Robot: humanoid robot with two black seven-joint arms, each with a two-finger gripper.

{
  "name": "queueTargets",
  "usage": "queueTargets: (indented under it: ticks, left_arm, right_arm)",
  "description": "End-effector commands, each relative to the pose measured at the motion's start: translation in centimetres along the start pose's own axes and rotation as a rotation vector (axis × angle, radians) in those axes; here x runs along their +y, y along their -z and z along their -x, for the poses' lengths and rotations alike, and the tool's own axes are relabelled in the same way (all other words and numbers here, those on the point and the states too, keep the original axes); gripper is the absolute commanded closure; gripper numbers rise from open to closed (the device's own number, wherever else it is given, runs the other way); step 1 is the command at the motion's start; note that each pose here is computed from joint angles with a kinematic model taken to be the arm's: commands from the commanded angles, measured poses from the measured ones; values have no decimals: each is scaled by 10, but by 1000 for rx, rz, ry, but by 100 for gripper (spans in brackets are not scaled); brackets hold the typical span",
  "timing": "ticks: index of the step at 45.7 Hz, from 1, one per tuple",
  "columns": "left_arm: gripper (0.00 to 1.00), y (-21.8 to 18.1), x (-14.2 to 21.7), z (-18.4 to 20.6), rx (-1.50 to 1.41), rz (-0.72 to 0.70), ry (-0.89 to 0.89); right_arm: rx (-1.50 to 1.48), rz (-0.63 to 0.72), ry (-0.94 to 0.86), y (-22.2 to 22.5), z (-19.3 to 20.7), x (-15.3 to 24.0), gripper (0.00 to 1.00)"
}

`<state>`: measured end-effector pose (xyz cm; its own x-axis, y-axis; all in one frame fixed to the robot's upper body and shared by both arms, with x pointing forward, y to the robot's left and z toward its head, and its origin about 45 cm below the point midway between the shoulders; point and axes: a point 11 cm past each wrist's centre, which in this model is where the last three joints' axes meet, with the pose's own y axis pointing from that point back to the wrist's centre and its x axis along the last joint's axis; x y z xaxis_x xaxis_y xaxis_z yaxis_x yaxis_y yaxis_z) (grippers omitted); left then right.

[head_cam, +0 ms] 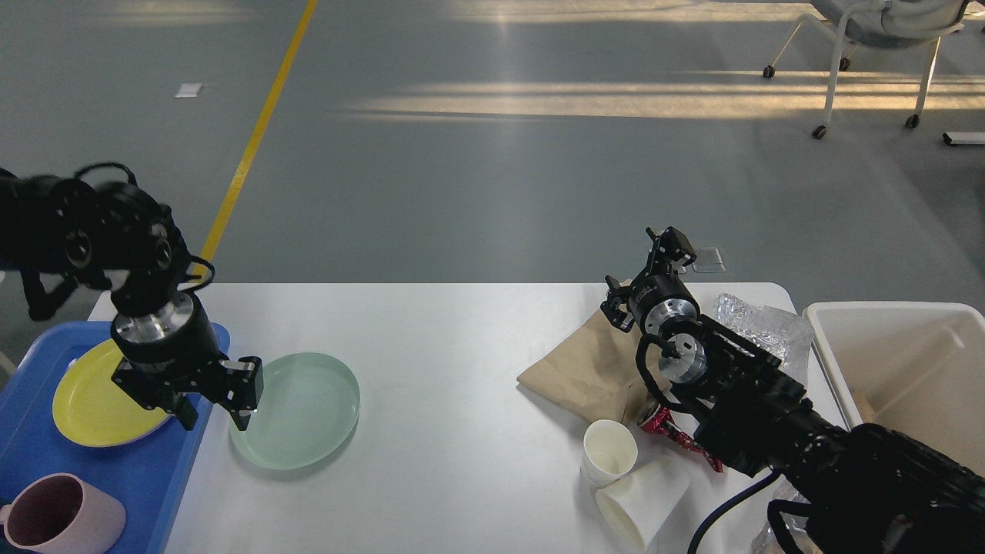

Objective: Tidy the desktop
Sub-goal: 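Move the left gripper to the edge of the pale green plate, then grasp the pale green plate edge with the left gripper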

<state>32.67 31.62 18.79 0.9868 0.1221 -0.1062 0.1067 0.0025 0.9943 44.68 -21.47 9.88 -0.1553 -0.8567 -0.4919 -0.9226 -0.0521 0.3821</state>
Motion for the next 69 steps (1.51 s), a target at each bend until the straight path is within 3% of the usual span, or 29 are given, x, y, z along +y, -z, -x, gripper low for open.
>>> queueTargets:
  ticks: [1, 14, 37, 52, 69]
  left_arm:
    - [42, 1, -31, 5, 44, 25, -58]
    - [41, 13, -76, 14, 218, 52, -176]
    - [41, 23, -94, 11, 522, 121, -204]
    - [44, 36, -107, 14, 578, 81, -282]
    - [65, 29, -112, 17, 588, 108, -268]
  right_arm:
    - [0, 0, -1, 0, 0, 0, 0]
    - [0, 0, 1, 0, 0, 0, 0]
    - [0, 0, -1, 0, 0, 0, 0]
    - [0, 0, -1, 0, 0, 0, 0]
    - [0, 0, -1, 0, 0, 0, 0]
